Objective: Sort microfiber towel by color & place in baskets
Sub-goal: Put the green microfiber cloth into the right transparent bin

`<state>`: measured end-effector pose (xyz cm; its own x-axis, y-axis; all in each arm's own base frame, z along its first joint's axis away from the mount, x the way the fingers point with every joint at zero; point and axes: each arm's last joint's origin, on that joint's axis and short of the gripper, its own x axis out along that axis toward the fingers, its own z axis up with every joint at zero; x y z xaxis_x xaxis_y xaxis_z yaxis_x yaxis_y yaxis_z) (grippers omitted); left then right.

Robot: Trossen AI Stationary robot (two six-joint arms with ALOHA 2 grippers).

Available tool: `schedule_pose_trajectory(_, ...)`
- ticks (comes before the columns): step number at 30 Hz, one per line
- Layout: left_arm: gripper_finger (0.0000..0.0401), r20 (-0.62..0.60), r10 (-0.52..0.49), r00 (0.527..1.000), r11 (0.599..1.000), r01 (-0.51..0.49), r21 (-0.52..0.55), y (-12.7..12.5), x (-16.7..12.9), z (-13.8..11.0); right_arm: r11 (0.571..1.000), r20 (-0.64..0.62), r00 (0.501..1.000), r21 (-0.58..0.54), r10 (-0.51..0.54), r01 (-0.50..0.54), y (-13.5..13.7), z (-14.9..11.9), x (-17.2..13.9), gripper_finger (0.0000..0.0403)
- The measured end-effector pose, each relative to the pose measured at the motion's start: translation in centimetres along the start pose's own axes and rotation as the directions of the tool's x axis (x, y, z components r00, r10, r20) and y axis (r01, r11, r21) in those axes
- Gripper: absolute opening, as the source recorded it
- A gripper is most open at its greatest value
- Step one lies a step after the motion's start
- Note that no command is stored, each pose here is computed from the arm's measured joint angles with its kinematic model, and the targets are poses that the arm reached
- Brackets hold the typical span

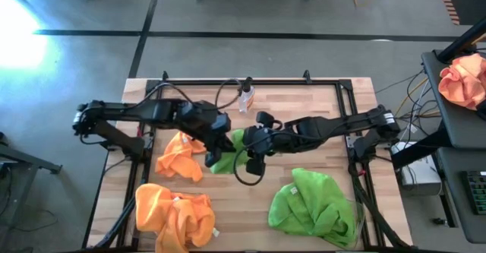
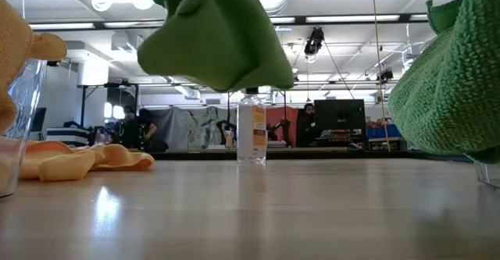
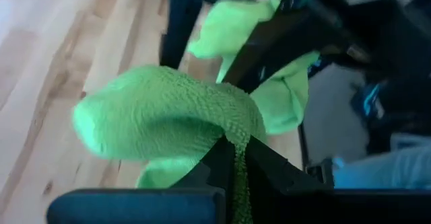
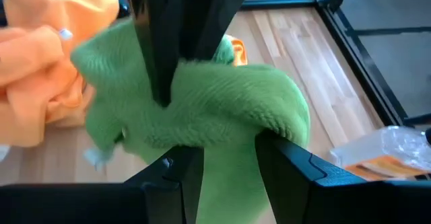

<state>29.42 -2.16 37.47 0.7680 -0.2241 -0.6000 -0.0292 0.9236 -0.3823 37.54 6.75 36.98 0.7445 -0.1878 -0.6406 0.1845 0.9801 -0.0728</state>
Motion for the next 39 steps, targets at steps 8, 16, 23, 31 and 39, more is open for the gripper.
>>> schedule_pose_trajectory(8, 0.0009, -0.075, 0.018, 0.997, 0.993, -0.009, 0.114, -1.0, 0.6, 2.1, 0.999, 0.040, 0.999, -0.032, 0.015, -0.014, -0.2, 0.4, -1.0, 0.0128)
schedule_pose_trajectory(16, 0.0009, -0.034, 0.051, 0.998, 0.988, -0.045, 0.149, -1.2, -0.1, 2.7, 0.999, 0.039, 0.999, -0.036, 0.017, -0.016, -0.2, 0.4, -1.0, 0.0128)
schedule_pose_trajectory(23, 0.0009, -0.070, 0.222, 0.972, 0.966, -0.210, 0.153, -0.5, -0.3, 2.0, 0.992, 0.058, 0.991, -0.030, 0.123, -0.122, 0.0, 1.2, -1.8, 0.0128)
schedule_pose_trajectory(31, 0.0009, -0.020, 0.179, 0.984, 0.973, -0.174, 0.149, -0.8, -0.2, 2.5, 0.991, 0.101, 0.986, -0.040, 0.135, -0.131, -0.2, 2.2, -2.9, 0.0134)
schedule_pose_trajectory(39, 0.0009, -0.019, 0.087, 0.996, 0.984, -0.083, 0.156, -1.9, -1.3, 3.0, 0.991, 0.063, 0.990, -0.055, 0.129, -0.125, -0.3, 1.9, -2.9, 0.0166)
